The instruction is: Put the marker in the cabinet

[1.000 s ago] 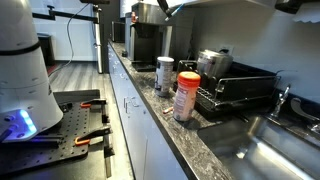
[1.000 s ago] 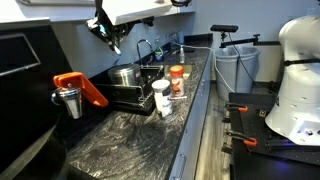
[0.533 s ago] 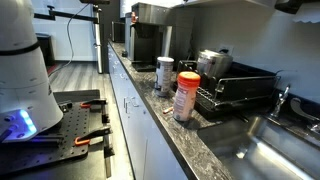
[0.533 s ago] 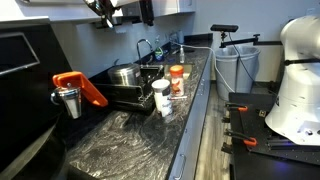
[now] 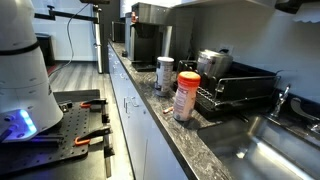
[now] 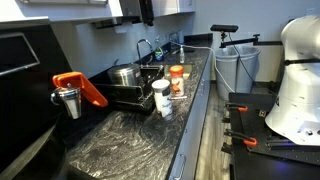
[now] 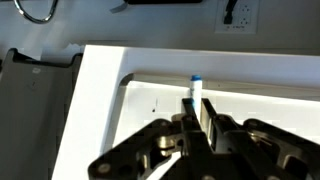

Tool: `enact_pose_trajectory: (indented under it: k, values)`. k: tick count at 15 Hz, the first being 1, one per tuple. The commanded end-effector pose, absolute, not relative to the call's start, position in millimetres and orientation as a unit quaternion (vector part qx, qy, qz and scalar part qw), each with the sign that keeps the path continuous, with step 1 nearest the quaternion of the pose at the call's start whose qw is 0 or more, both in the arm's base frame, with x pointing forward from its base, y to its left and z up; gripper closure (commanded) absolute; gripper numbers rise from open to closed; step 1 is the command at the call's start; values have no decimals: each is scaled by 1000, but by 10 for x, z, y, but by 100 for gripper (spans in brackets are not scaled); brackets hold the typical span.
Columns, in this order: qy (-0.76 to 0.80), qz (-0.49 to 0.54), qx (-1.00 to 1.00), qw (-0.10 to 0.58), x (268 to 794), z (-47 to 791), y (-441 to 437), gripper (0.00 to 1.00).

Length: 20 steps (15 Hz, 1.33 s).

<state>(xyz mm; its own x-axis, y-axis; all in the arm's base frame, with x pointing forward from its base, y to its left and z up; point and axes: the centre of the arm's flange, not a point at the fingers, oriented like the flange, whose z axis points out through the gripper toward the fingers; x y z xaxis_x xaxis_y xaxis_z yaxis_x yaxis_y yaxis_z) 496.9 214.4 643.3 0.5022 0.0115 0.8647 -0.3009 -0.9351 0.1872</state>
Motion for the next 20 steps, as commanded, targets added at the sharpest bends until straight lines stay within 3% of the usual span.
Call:
enact_pose_trajectory:
  k: [1, 13, 14, 20]
  values:
    - [-56, 529, 833, 153, 5084, 6597, 2259, 97]
    - [-30, 567, 811, 142, 5213, 6680, 2527, 97]
    - [-36, 558, 814, 156, 5074, 6672, 2400, 88]
    - [-36, 558, 815, 151, 5074, 6663, 2449, 88]
